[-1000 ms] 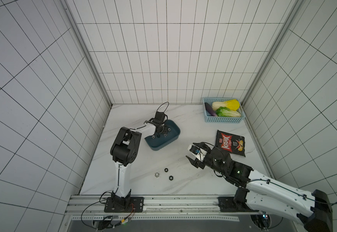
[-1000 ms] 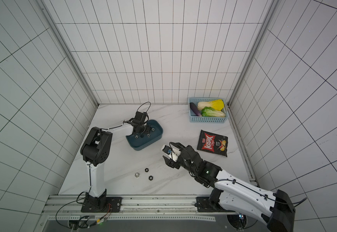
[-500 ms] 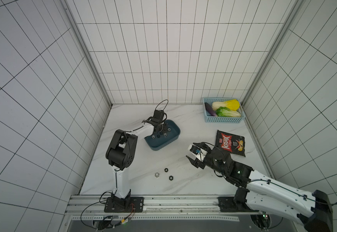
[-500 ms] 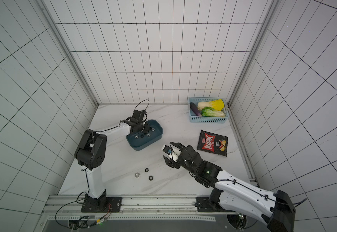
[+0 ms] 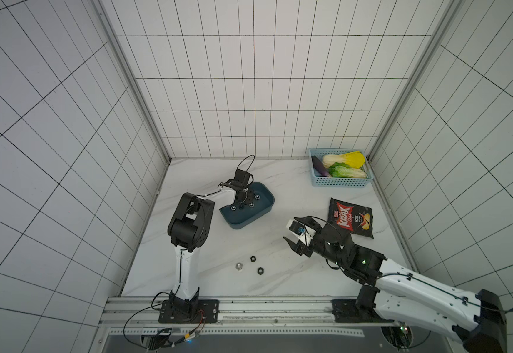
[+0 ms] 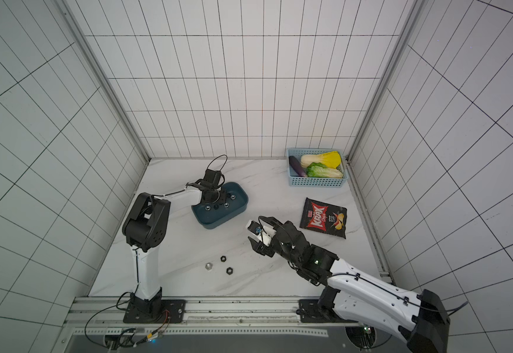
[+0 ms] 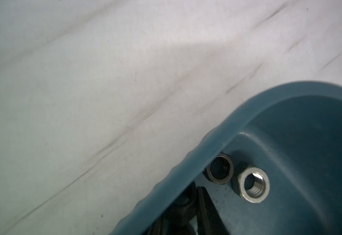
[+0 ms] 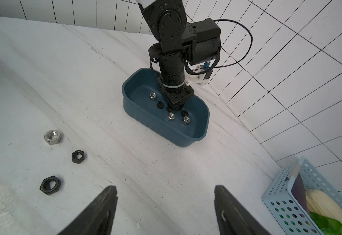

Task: Put the nuts on the desktop into the storage box
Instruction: Place the nut in the storage box.

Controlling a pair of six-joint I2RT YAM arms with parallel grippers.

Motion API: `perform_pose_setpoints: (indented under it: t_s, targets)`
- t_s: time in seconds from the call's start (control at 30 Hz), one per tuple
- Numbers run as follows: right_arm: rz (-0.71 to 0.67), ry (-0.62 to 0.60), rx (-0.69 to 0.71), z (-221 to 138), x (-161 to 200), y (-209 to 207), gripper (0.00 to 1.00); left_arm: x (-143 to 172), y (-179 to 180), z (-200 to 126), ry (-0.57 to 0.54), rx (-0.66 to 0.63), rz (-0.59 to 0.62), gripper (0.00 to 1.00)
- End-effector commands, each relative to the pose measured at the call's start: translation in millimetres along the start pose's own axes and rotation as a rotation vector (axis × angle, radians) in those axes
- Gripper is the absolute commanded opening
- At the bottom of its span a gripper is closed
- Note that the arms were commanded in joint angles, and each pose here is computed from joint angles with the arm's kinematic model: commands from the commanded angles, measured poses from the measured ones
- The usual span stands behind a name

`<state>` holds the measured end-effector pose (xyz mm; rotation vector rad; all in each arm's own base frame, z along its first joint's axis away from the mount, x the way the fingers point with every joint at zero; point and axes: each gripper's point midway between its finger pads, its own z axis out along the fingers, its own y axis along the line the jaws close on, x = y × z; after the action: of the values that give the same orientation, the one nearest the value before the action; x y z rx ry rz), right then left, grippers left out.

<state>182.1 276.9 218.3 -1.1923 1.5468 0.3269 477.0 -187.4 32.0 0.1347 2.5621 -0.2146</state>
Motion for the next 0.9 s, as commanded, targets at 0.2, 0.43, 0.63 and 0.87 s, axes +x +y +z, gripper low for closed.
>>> perform_pose_setpoints:
  t_s: [0.2,0.43,0.63,0.87]
  targets:
    - [0.019,-0.048,0.018,-7,-23,-9,0.78,-10,-5,11,-0.015,0.02,-0.015,0.24]
    - [0.019,-0.045,0.016,-7,-23,-9,0.78,-4,-8,16,-0.001,0.04,-0.02,0.27]
    - [0.019,-0.047,0.012,-7,-25,-9,0.78,-4,-16,8,-0.007,0.089,-0.025,0.33]
    - [0.021,-0.047,0.009,-8,-26,-9,0.78,-8,-18,-1,-0.023,0.106,-0.028,0.42]
